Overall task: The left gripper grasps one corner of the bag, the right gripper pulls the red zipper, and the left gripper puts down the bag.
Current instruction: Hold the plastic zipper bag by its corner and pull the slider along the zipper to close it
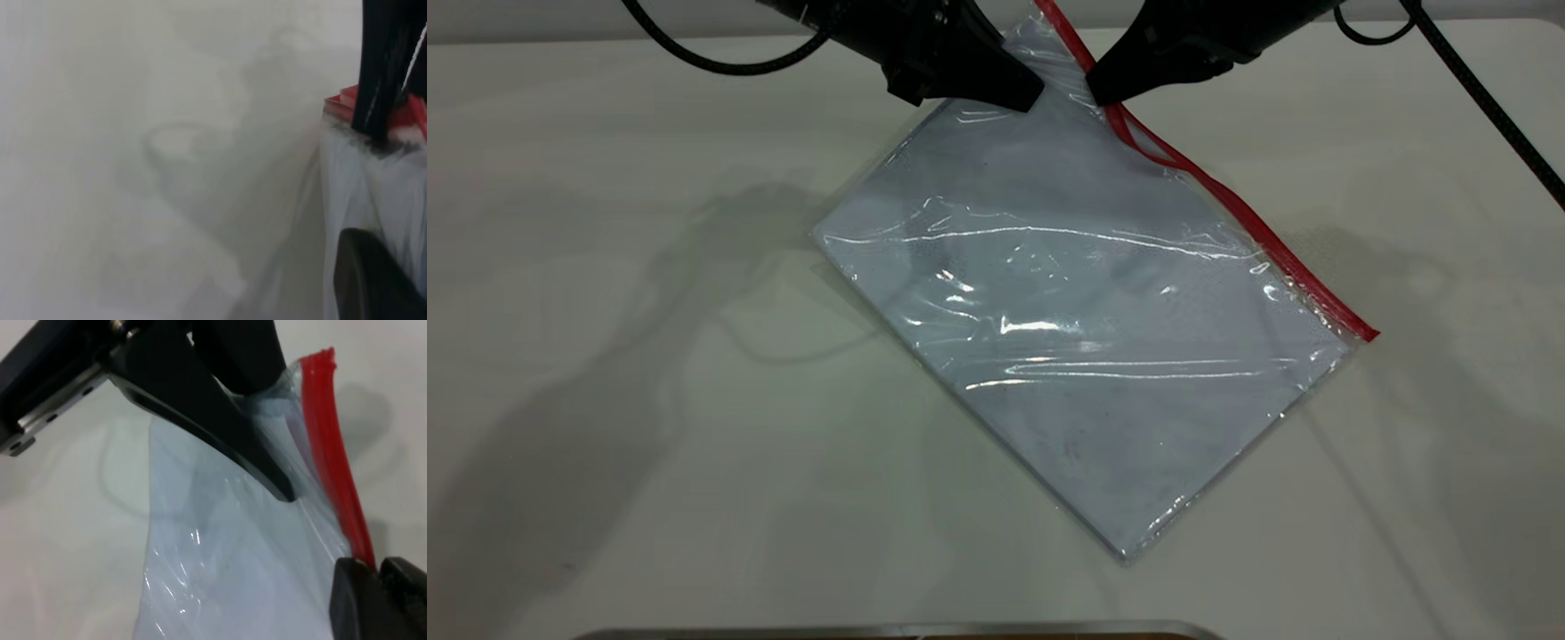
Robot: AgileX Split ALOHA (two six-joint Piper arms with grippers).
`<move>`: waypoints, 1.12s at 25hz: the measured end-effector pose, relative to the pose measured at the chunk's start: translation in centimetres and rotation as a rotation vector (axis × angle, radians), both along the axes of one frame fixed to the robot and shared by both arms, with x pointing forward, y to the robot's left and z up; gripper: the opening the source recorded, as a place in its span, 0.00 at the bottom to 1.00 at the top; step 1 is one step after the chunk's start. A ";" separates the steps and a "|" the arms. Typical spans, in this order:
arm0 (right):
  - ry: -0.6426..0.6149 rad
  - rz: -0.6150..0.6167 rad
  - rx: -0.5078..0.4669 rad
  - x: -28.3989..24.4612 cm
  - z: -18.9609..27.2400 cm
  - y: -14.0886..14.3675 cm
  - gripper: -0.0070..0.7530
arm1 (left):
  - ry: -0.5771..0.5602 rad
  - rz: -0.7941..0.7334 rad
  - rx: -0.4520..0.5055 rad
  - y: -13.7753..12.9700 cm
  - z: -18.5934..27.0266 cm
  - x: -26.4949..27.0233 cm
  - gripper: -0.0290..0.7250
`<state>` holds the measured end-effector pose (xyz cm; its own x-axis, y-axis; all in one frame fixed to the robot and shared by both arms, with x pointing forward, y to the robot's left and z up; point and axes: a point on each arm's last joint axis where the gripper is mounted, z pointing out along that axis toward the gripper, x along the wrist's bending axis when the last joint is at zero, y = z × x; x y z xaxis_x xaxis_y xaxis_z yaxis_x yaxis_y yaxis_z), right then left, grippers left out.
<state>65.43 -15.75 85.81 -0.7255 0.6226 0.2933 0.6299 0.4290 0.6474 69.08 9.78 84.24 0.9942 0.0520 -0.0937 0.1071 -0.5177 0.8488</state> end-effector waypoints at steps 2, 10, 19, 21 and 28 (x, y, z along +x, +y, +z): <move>0.003 0.001 -0.004 0.0 -0.1 -0.1 0.07 | 0.000 0.002 0.002 0.0 -0.1 0.0 0.11; 0.014 -0.015 0.000 0.2 -0.2 -1.1 0.07 | 0.040 0.035 -0.016 0.1 0.1 0.1 0.11; 0.004 -0.027 -0.067 0.5 -1.2 -2.4 0.07 | 0.084 0.090 -0.039 2.7 0.3 1.0 0.11; 0.002 -0.027 -0.090 0.5 -1.5 -2.7 0.07 | 0.084 0.108 -0.040 3.4 0.4 1.3 0.11; 0.022 -0.021 -0.129 0.3 -1.8 -3.1 0.07 | 0.083 0.125 -0.029 4.0 0.4 1.5 0.11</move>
<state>65.77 -18.89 83.99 -0.7064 0.6710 0.2254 0.6528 0.4946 0.5738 70.59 13.74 84.68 0.9689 0.1713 -0.1785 0.2397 -0.4711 0.8489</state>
